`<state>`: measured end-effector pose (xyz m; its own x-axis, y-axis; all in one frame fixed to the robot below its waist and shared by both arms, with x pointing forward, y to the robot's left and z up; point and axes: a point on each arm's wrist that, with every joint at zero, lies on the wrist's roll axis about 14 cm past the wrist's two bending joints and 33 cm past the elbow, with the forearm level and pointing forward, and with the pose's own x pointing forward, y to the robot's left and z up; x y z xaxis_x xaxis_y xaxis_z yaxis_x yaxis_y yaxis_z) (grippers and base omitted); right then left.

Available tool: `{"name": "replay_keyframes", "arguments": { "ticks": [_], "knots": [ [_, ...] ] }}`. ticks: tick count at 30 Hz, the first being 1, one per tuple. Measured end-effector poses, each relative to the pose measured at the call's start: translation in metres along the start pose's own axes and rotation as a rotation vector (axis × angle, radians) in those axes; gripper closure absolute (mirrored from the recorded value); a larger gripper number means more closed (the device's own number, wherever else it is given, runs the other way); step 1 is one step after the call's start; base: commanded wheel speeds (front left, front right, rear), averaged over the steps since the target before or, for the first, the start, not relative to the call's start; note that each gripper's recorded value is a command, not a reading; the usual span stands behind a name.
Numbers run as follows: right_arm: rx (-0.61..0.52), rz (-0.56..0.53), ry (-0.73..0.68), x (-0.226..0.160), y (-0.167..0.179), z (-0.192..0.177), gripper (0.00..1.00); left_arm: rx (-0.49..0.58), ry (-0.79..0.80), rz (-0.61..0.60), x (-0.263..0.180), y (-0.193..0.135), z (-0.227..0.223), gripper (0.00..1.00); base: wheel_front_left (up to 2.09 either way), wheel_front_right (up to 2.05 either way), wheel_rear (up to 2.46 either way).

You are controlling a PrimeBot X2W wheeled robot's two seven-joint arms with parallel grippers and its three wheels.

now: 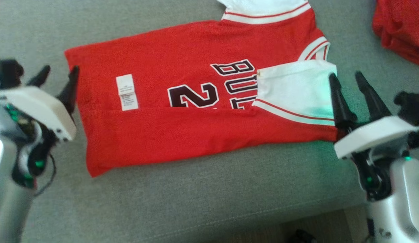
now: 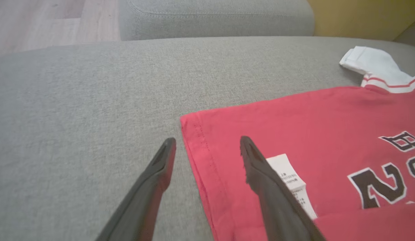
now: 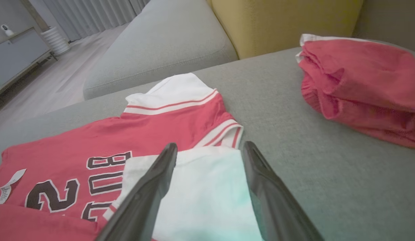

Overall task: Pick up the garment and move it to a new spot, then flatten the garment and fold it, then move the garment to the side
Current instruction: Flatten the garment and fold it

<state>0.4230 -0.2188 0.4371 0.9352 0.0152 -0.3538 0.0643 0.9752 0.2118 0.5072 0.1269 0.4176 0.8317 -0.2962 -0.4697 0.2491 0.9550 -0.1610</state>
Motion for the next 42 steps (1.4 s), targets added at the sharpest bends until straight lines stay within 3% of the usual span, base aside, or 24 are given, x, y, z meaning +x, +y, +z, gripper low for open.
{"name": "replay_keyframes", "arguments": {
  "ticks": [12, 22, 23, 24, 25, 26, 33, 42],
  "knots": [
    [-0.061, 0.046, -0.005, 0.034, 0.007, 0.001, 0.00, 0.079, 0.182, -0.011, 0.057, 0.020, -0.022, 0.00, 0.00, 0.00, 0.00],
    [-0.059, 0.040, 0.005, 0.039, 0.001, -0.005, 0.00, 0.095, 0.212, -0.028, 0.068, 0.017, -0.028, 0.00, 0.00, 0.00, 0.00],
    [-0.063, 0.041, 0.001, 0.040, 0.001, -0.003, 0.00, 0.097, 0.213, -0.032, 0.068, 0.016, -0.028, 0.07, 0.00, 0.00, 0.00],
    [-0.068, 0.042, -0.002, 0.040, 0.000, -0.001, 0.00, 0.101, 0.216, -0.040, 0.068, 0.015, -0.028, 0.48, 0.00, 0.00, 0.00],
    [-0.074, 0.044, -0.005, 0.041, 0.000, 0.001, 0.00, 0.106, 0.221, -0.048, 0.068, 0.013, -0.029, 0.67, 0.00, 0.00, 0.00],
    [-0.082, 0.048, -0.009, 0.042, 0.000, 0.003, 0.00, 0.112, 0.223, -0.056, 0.067, 0.011, -0.029, 0.99, 0.00, 0.00, 0.00],
    [-0.148, 0.089, -0.004, 0.059, 0.009, 0.022, 0.00, 0.117, 0.169, -0.078, 0.056, 0.002, -0.017, 1.00, 0.00, 0.00, 0.00],
    [-0.323, 0.092, 0.080, 0.136, 0.022, 0.074, 0.00, 0.064, 0.038, -0.097, 0.036, -0.012, -0.002, 1.00, 0.00, 0.00, 0.00]
  ]
}}
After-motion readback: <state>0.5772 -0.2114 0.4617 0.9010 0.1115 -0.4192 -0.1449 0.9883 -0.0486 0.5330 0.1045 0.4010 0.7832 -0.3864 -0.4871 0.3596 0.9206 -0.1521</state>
